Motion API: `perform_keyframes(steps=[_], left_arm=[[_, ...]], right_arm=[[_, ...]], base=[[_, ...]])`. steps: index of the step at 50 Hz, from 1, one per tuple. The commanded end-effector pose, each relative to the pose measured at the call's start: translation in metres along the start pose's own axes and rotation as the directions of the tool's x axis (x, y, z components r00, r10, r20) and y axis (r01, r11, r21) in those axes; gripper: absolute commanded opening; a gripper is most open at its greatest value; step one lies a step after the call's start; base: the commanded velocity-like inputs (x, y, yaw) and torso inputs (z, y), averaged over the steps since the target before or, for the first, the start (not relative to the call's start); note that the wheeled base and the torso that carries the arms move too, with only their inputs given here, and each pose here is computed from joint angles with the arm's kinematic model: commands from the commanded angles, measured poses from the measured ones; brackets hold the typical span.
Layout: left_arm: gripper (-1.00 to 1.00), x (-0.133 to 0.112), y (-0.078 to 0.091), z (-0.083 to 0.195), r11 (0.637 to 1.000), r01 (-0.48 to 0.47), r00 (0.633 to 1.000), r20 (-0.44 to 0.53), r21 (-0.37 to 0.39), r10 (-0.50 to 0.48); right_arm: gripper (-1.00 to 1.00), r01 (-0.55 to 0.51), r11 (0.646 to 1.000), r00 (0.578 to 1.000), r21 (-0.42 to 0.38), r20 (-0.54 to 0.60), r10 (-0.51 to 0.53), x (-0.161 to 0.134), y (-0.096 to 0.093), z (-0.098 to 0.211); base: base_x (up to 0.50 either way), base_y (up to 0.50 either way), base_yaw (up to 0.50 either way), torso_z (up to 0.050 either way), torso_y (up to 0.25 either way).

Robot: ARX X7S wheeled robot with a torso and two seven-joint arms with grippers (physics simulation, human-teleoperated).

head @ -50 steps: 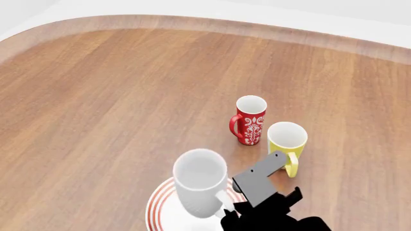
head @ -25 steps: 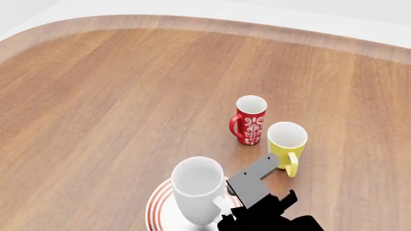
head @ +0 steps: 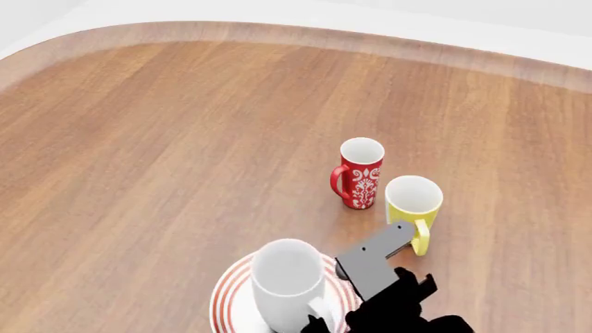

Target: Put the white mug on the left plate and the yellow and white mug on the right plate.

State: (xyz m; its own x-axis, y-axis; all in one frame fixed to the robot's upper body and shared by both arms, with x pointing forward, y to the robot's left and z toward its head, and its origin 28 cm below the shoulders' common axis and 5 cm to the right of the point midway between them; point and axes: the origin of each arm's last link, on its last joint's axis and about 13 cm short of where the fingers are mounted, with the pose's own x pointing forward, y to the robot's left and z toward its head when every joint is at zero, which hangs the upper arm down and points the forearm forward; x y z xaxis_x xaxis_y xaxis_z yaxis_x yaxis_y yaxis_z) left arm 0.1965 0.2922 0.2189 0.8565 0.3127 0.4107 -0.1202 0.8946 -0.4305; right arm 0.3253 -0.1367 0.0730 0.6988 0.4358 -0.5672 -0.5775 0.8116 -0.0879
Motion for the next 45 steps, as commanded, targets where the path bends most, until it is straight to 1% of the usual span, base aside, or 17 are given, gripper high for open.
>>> perform_keyframes(steps=[1,5,9,13,18,21,26,29,32,34,35,36,37,38,39,40,45], left_arm=[[1.00,0.001,-0.001,-0.001,1.000,0.003,1.000,-0.001,0.003,-0.003],[1.00,0.001,-0.001,-0.002,1.000,0.004,1.000,-0.004,0.006,-0.004],[1.00,0.002,-0.001,-0.001,1.000,0.004,1.000,-0.002,0.007,-0.004],[1.00,0.002,-0.002,-0.001,1.000,0.005,1.000,-0.002,0.007,-0.005],[1.00,0.003,-0.002,0.000,1.000,0.006,1.000,-0.001,0.005,-0.006],[1.00,0.002,-0.002,0.000,1.000,0.009,1.000,-0.002,0.007,-0.009],[1.00,0.002,-0.003,0.000,1.000,0.009,1.000,-0.002,0.007,-0.009],[1.00,0.001,-0.003,-0.001,1.000,0.012,1.000,-0.003,0.008,-0.012],[1.00,0.001,-0.003,0.000,1.000,0.012,1.000,-0.002,0.007,-0.012],[1.00,0.000,-0.003,0.000,1.000,0.011,1.000,-0.002,0.007,-0.011],[1.00,0.000,-0.003,0.000,1.000,0.012,1.000,-0.002,0.007,-0.012],[1.00,0.000,-0.003,0.000,1.000,0.013,1.000,-0.002,0.007,-0.013],[1.00,0.000,-0.003,-0.001,1.000,0.014,1.000,-0.004,0.006,-0.014],[1.00,0.000,-0.003,-0.001,1.000,0.015,1.000,-0.004,0.007,-0.015],[1.00,0.000,-0.003,0.000,1.000,0.014,1.000,-0.003,0.006,-0.014],[1.00,0.000,-0.003,0.000,1.000,0.014,1.000,-0.003,0.007,-0.014],[1.00,0.000,-0.003,0.000,1.000,0.014,1.000,-0.003,0.007,-0.014]], right_arm=[[1.00,0.037,0.998,0.998,0.049,0.050,-0.039,-0.032,-0.002,-0.015],[1.00,0.052,0.996,0.995,0.067,0.081,-0.058,-0.047,-0.002,-0.019],[1.00,0.079,0.994,0.975,0.075,0.201,-0.092,-0.067,0.000,-0.012],[1.00,0.102,0.991,0.908,0.088,0.398,-0.129,-0.085,0.004,0.004],[1.00,0.132,0.984,0.836,0.121,0.519,-0.176,-0.095,0.006,0.014],[1.00,0.136,0.972,0.779,0.190,0.586,-0.223,-0.099,0.002,0.017],[1.00,0.162,0.944,0.736,0.289,0.602,-0.311,-0.095,-0.002,0.022],[1.00,0.239,0.898,0.717,0.368,0.557,-0.419,-0.088,-0.008,0.026],[1.00,0.388,0.831,0.692,0.398,0.470,-0.548,-0.076,-0.014,0.029],[1.00,0.417,0.810,0.700,0.412,0.424,-0.575,-0.072,-0.016,0.029],[1.00,0.505,0.775,0.679,0.380,0.380,-0.628,-0.067,-0.018,0.028],[1.00,0.531,0.765,0.688,0.365,0.342,-0.640,-0.064,-0.019,0.027],[1.00,0.592,0.723,0.660,0.357,0.301,-0.689,-0.059,-0.021,0.024],[1.00,0.591,0.728,0.676,0.347,0.280,-0.682,-0.057,-0.021,0.023],[1.00,0.515,0.758,0.714,0.400,0.289,-0.638,-0.057,-0.021,0.021],[1.00,0.534,0.738,0.693,0.413,0.287,-0.662,-0.058,-0.022,0.021],[1.00,0.534,0.738,0.693,0.413,0.287,-0.662,-0.058,-0.022,0.021]], base=[[0.00,0.00,0.00,0.000,0.000],[0.00,0.00,0.00,0.000,0.000],[0.00,0.00,0.00,0.000,0.000],[0.00,0.00,0.00,0.000,0.000],[0.00,0.00,0.00,0.000,0.000],[0.00,0.00,0.00,0.000,0.000],[0.00,0.00,0.00,0.000,0.000],[0.00,0.00,0.00,0.000,0.000],[0.00,0.00,0.00,0.000,0.000],[0.00,0.00,0.00,0.000,0.000],[0.00,0.00,0.00,0.000,0.000],[0.00,0.00,0.00,0.000,0.000],[0.00,0.00,0.00,0.000,0.000],[0.00,0.00,0.00,0.000,0.000],[0.00,0.00,0.00,0.000,0.000],[0.00,0.00,0.00,0.000,0.000],[0.00,0.00,0.00,0.000,0.000]])
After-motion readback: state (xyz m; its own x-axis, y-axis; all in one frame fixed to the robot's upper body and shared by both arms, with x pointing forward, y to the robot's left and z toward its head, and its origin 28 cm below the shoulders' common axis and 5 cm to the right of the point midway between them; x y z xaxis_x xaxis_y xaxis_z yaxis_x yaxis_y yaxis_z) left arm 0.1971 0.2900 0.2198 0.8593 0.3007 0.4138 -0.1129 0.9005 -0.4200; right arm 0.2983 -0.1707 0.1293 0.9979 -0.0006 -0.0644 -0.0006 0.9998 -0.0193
